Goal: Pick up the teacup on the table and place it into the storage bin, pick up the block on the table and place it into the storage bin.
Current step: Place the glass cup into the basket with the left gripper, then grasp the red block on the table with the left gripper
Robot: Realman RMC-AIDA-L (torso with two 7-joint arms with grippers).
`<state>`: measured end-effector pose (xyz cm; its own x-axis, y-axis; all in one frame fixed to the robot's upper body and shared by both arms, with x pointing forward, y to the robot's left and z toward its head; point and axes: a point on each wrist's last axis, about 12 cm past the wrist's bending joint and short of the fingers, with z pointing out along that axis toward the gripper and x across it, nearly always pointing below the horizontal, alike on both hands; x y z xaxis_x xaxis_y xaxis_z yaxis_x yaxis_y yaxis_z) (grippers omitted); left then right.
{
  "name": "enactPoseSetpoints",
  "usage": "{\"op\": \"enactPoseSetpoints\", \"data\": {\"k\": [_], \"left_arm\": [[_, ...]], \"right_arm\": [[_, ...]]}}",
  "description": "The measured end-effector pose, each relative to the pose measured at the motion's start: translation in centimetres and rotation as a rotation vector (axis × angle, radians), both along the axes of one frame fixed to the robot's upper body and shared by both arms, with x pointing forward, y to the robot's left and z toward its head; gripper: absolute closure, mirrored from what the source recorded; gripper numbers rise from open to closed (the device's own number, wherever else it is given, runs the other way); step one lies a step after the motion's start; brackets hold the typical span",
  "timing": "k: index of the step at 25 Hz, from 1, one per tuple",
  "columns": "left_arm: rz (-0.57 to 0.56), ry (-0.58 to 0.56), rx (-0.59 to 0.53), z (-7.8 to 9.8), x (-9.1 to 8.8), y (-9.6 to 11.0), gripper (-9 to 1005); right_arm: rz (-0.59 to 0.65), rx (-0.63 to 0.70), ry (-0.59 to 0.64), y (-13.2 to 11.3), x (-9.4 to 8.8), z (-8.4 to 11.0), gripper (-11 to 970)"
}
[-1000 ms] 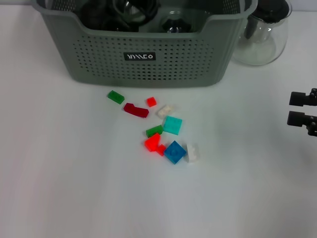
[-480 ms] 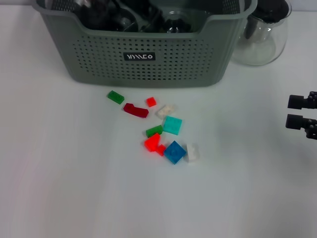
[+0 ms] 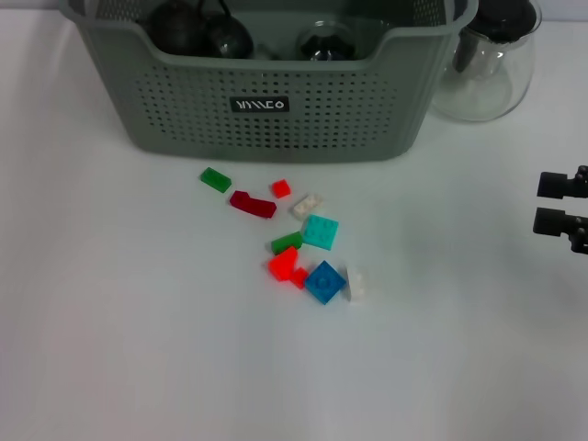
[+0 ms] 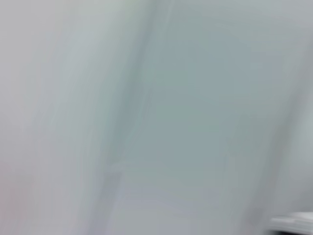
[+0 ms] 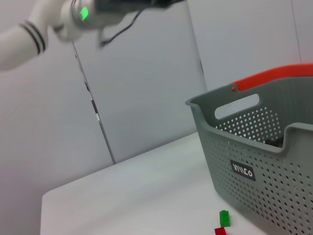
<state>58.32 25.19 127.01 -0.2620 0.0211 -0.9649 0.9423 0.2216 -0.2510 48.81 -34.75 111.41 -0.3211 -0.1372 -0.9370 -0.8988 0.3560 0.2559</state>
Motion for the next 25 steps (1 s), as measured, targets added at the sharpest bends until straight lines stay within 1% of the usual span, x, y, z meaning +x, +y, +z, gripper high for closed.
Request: {"op": "enactPoseSetpoints", "data": {"k": [1, 2, 3, 4, 6, 7, 8, 9, 10, 11, 12, 13, 14, 15, 17, 20, 25], "left_arm": [[-0.055, -0.004, -0.049, -1.5, -1.3, 1.4, 474], [-0.075, -0.012, -0.064, -2.2, -1.8, 2.0, 473], [-0.095, -0.006, -0.077, -4.3, -2.9, 3.0, 471], [-0.095, -0.010, -0.070, -4.9, -3.1, 3.2, 471], [-0.089, -0.001, -0.021, -8.0, -4.3, 4.0, 471], [-0.082, 0.005, 0.025, -9.9, -5.1, 4.3, 471], [-0.071, 0.014, 0.080, -12.0, -5.9, 4.4, 471], [-0.062, 0.010, 0.115, -13.1, -6.3, 4.3, 471], [-0.058, 0.005, 0.158, -14.6, -6.9, 4.1, 471], [-0.050, -0.007, 0.184, -15.5, -7.2, 3.9, 471], [-0.034, -0.040, 0.225, -17.4, -7.9, 3.1, 472], [-0.030, -0.050, 0.232, -18.1, -8.2, 2.7, 472], [-0.004, -0.090, 0.253, -19.8, -8.9, 1.8, 472], [-0.004, -0.090, 0.253, -19.8, -8.9, 1.8, 472], [0.031, -0.122, 0.269, -21.4, -9.5, 0.8, 472], [0.071, -0.123, 0.263, -23.3, -9.9, -0.2, 472], [0.137, -0.125, 0.270, -25.6, -10.5, -1.2, 474]], "right_arm": [[0.000, 0.000, 0.000, 0.0, 0.0, 0.0, 455], [-0.002, 0.002, 0.001, 0.0, 0.0, 0.0, 455], [-0.006, 0.004, 0.003, 0.0, 0.1, 0.1, 455], [-0.013, 0.008, 0.006, -0.1, 0.1, 0.1, 455], [-0.034, 0.015, 0.019, -0.3, 0.3, 0.2, 455], [-0.049, 0.017, 0.032, -0.3, 0.4, 0.2, 455], [-0.058, 0.018, 0.043, -0.3, 0.6, 0.3, 455], [-0.068, 0.018, 0.056, -0.4, 0.7, 0.3, 455], [-0.073, 0.020, 0.067, -0.4, 0.9, 0.4, 455], [-0.079, 0.021, 0.082, -0.4, 1.0, 0.5, 455], [-0.085, 0.021, 0.095, -0.5, 1.2, 0.6, 455], [-0.091, 0.021, 0.109, -0.5, 1.4, 0.7, 455], [-0.097, 0.020, 0.121, -0.6, 1.5, 0.7, 455], [-0.102, 0.021, 0.134, -0.6, 1.7, 0.8, 454], [-0.107, 0.021, 0.148, -0.7, 1.8, 0.9, 454], [-0.112, 0.020, 0.156, -0.8, 1.9, 1.0, 454], [-0.114, 0.021, 0.159, -0.9, 1.9, 1.1, 455]]}}
